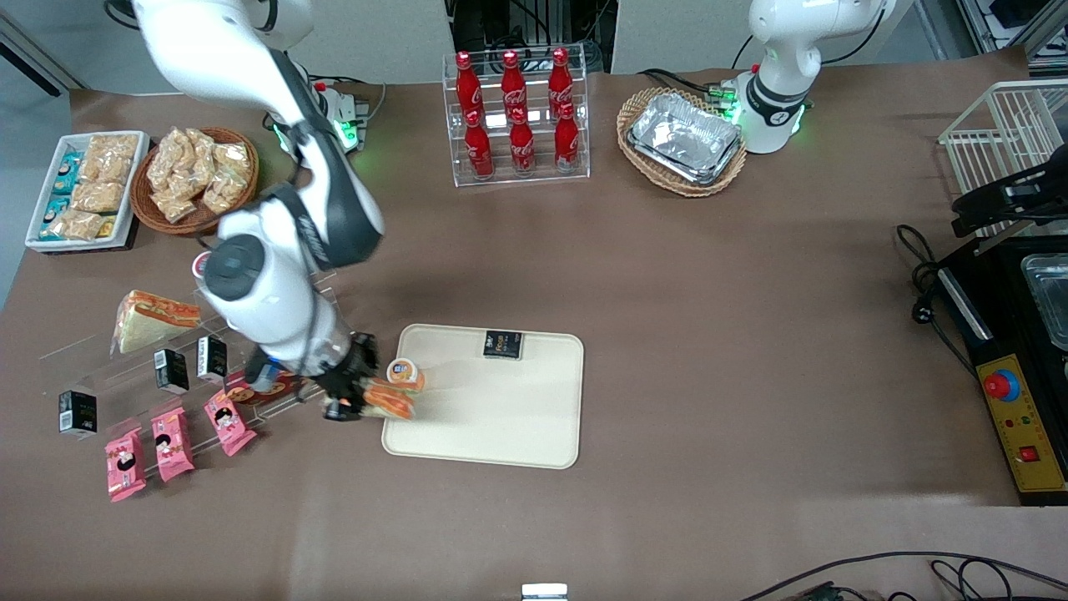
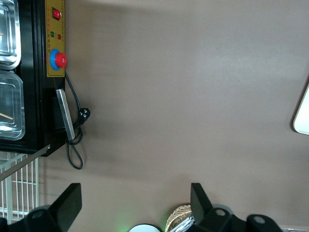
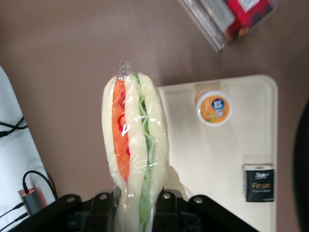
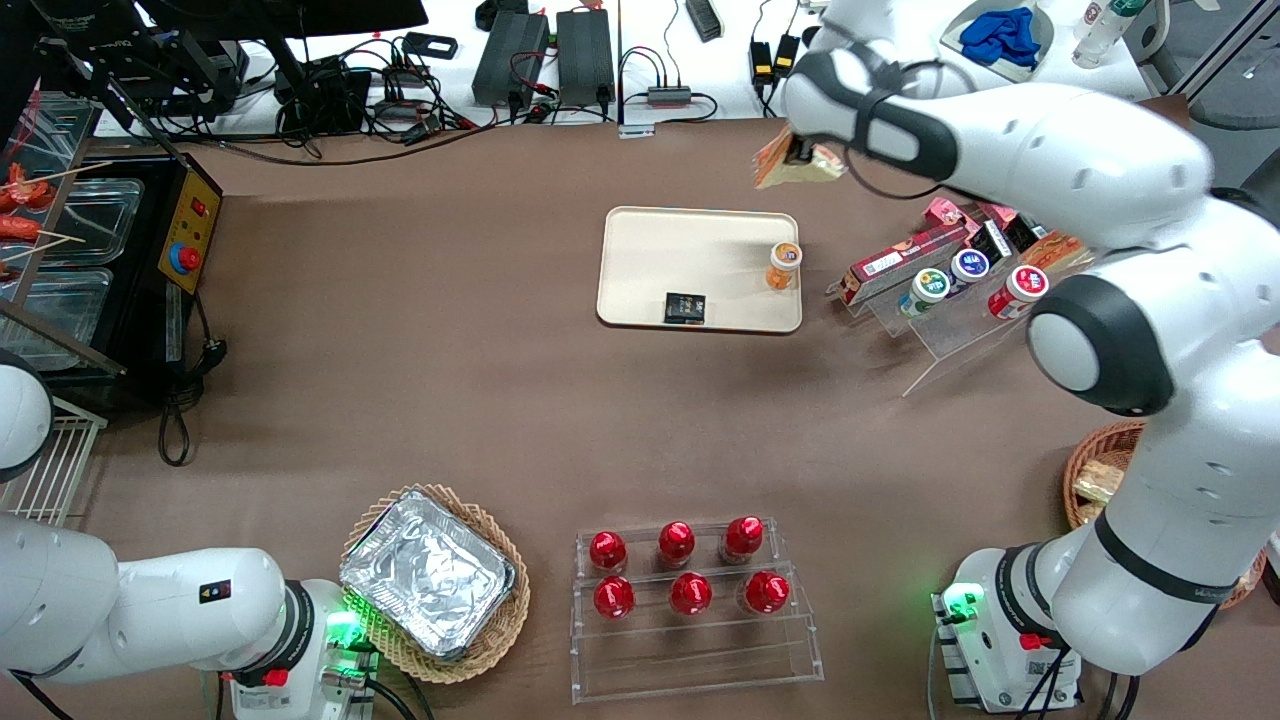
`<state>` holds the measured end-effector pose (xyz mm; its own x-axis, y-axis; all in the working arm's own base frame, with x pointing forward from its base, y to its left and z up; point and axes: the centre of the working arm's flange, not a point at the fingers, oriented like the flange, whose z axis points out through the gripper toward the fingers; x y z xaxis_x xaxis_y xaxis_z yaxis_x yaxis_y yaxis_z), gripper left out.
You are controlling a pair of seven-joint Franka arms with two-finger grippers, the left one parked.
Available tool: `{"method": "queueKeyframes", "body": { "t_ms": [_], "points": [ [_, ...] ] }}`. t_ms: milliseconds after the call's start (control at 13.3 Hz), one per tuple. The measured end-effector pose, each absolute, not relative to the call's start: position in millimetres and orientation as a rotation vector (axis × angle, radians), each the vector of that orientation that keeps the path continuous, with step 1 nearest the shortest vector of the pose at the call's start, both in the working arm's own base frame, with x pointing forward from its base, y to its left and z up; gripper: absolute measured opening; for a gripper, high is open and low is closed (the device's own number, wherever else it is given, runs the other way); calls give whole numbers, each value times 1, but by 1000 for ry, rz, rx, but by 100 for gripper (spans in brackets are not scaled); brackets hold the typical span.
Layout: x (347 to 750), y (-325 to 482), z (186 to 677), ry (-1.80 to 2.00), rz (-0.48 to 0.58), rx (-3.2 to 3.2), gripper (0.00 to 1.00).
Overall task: Place sandwich on tray
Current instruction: 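Carry the sandwich over the cream tray with the right gripper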
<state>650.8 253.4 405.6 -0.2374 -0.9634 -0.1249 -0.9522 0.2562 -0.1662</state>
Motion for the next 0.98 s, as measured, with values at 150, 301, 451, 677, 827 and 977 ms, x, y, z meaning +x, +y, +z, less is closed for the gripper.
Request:
{"method": "queueKeyframes", "body": {
  "t_ms": [150,301,451,677,827,977],
  "points": [
    [653,278,368,2346,-108,-1738,20],
    [653,302,334,2354,-131,-1696,20],
    [655,326,311,2325,-157,-1650,20],
    [652,365,278,2257,-169,-1624,20],
    [649,384,257,2239,-156,-1631,20],
    [645,397,237,2243,-144,-1627,20]
  ]
}}
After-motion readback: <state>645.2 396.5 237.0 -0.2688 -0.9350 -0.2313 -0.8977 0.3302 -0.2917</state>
